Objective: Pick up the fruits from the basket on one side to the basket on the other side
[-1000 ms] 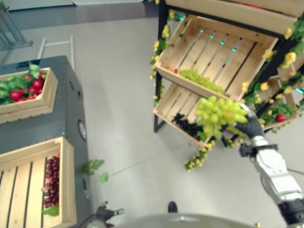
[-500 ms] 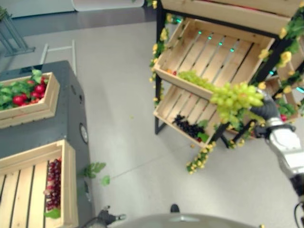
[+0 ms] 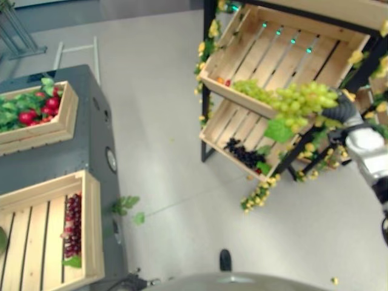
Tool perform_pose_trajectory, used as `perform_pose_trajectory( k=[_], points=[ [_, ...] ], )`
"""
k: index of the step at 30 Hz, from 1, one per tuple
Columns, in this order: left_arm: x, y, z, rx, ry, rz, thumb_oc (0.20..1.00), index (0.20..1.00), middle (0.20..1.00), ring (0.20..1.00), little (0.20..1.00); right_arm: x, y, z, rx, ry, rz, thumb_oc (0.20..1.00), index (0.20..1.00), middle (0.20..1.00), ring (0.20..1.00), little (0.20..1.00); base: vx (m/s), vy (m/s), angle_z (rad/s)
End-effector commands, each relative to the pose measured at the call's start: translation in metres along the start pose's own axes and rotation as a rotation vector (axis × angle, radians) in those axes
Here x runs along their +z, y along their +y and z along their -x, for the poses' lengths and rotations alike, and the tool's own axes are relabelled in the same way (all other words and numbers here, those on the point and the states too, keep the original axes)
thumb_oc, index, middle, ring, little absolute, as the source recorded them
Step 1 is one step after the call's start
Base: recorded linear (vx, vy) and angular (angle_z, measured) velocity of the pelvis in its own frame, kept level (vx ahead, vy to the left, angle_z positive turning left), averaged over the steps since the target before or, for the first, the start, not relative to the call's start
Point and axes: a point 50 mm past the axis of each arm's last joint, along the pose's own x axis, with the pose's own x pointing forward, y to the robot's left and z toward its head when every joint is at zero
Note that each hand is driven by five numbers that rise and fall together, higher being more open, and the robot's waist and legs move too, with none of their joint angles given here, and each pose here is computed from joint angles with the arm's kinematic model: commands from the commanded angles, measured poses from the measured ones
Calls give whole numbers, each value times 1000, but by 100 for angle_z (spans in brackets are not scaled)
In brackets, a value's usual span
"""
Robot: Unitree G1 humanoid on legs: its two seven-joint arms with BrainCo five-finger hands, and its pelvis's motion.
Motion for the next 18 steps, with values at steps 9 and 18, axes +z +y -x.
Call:
perform_pose_trajectory(
  k=[9, 18],
  points=[
    [20, -14, -3, -37, -68, -114, 1000, 1000, 1000, 1000, 1000, 73, -77, -35, -313, -96, -28, 200, 200, 200, 200, 200, -8, -22, -4],
    [25, -13, -3, -12, -93, -151, 1000, 1000, 1000, 1000, 1000, 103, -120, -37, -458, -74, 17, 200, 200, 200, 200, 200, 2, -23, 17]
  ],
)
